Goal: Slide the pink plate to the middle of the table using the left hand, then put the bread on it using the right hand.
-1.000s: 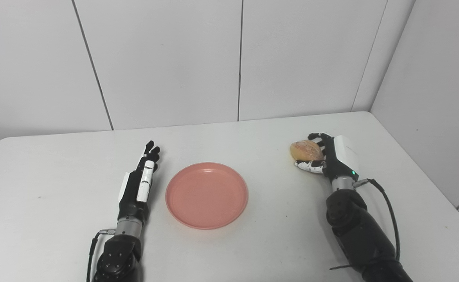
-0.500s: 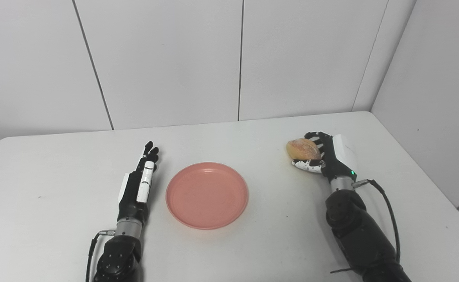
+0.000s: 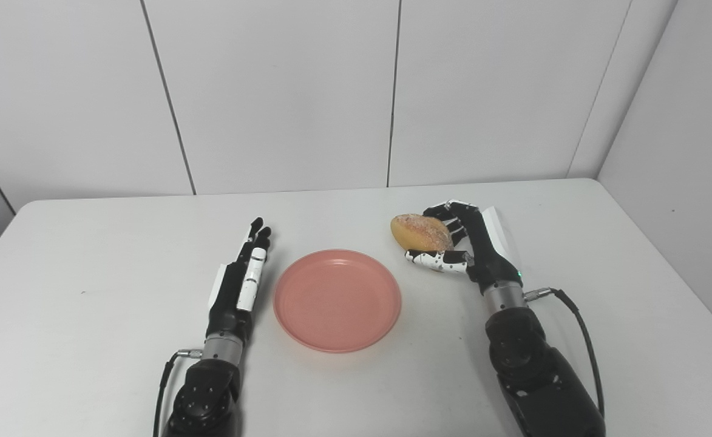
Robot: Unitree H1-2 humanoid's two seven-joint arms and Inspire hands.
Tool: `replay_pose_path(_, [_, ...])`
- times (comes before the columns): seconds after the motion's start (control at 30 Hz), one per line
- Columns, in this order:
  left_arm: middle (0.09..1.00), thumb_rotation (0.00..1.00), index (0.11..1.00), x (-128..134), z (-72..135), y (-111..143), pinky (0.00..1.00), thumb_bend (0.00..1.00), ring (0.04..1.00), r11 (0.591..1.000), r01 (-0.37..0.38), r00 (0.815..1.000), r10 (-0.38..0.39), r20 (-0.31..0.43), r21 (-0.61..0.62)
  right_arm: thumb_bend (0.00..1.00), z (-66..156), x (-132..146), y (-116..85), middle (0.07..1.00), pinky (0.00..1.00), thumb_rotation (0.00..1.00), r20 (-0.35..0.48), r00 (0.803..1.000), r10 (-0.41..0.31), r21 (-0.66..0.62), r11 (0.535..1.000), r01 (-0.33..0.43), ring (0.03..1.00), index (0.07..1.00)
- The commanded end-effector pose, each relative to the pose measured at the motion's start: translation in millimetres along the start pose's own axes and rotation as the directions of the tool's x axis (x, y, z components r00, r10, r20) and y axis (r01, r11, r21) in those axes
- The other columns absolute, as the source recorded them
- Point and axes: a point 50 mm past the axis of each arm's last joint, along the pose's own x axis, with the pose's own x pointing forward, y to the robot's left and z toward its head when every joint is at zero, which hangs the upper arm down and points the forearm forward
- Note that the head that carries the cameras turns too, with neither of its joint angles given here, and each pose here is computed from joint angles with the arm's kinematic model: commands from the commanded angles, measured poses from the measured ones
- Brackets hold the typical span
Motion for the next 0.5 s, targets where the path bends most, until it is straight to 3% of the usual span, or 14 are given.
replay_pose_path(0.0, [0.966, 1.0, 0.964, -1, 2, -9, 0.97, 0.43, 0.967, 1.0, -0.002, 1.0, 0.002, 0.013, -0.009, 0.49, 21, 3, -2, 0.575, 0.45, 0.12, 0.086, 0.996, -0.001, 0.043, 0.999, -0.003, 0.512, 0.495])
replay_pose_path(0.47, [0.956, 1.0, 0.956, -3, 6, -26, 0.95, 0.45, 0.952, 1.0, -0.012, 1.0, 0.012, 0.009, -0.004, 0.49, 38, -17, 30, 0.577, 0.45, 0.12, 0.175, 0.975, 0.139, 0.047, 0.988, -0.15, 0.52, 0.495])
